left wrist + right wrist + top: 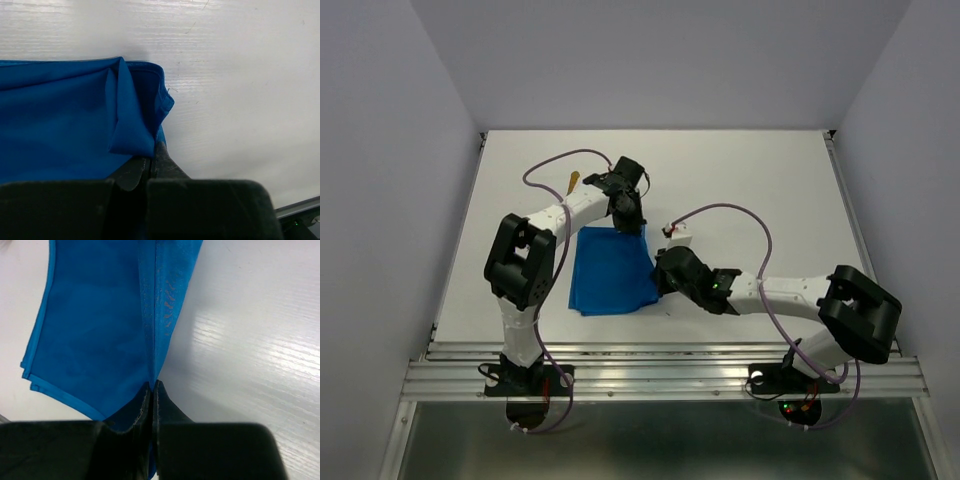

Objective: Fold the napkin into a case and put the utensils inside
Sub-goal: Turn over the upper triangle folded napkin at the center of the board.

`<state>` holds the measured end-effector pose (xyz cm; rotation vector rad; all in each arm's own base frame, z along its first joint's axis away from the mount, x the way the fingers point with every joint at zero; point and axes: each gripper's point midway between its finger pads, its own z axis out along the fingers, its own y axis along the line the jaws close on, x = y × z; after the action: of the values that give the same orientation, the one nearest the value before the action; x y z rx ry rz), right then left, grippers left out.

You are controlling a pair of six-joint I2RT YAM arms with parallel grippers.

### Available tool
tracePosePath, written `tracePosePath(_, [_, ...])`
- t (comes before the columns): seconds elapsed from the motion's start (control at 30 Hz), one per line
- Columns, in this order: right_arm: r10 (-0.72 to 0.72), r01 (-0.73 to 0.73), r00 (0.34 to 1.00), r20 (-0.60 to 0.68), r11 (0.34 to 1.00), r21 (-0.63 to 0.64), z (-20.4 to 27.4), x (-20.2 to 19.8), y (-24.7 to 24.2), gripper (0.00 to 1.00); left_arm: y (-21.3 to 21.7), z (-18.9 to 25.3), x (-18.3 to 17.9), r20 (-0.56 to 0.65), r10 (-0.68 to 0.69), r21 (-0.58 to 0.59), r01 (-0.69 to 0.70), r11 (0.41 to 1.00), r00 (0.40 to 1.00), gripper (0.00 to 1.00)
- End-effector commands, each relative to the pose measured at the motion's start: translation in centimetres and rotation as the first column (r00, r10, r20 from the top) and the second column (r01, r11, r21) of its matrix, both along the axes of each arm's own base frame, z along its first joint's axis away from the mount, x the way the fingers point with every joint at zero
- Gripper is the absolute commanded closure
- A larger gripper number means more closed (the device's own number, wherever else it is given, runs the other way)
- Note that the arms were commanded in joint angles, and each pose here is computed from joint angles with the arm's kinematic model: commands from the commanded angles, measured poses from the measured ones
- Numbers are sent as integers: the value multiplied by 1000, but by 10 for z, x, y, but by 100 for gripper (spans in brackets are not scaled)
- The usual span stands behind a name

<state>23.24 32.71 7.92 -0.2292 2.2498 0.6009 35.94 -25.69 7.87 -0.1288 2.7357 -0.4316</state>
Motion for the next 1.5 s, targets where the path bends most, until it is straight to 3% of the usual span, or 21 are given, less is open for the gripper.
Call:
tracePosePath(0.0, [55,-86,983,-172,980,-180,-50,-52,-36,99,16,63,107,402,176,-32,-178,983,898,100])
tracePosePath(0.17, [-4,-25,994,-114,968,-251,-62,-42,-55,99,9,52,102,380,195,-35,-197,980,904,100])
tracePosePath(0.47, [-19,15,1000,-15,973,-229,-70,-30,-61,99,-5,47,98,386,190,-32,-193,981,903,100])
tracePosePath(0.8, [-31,31,1000,6,959,-282,-81,-23,-68,99,-17,34,98,366,155,-20,-159,987,918,100])
tracePosePath(0.87, [-22,21,1000,-2,959,-283,-82,-25,-67,94,-24,33,97,354,132,-29,-130,991,926,94])
tracePosePath(1.0, [-16,17,1000,4,964,-266,-76,-25,-65,84,-36,40,92,362,88,-29,-83,996,928,65])
tracePosePath(1.13, [-11,12,1000,6,967,-256,-73,-25,-64,75,-42,43,87,360,65,-33,-57,998,931,52])
tracePosePath(1.2, [-8,8,1000,0,967,-255,-74,-25,-62,64,-45,47,85,362,57,-39,-46,998,930,45])
tracePosePath(1.23, [-8,7,1000,-2,967,-254,-74,-26,-62,62,-45,47,84,362,56,-42,-44,998,931,44])
tracePosePath(1.33, [-12,12,1000,-2,970,-242,-70,-26,-62,42,-49,56,81,370,48,-58,-29,998,928,44])
tracePosePath(1.47, [-66,68,998,18,974,-217,-49,-17,-66,30,-47,73,81,396,57,-72,-30,997,917,44])
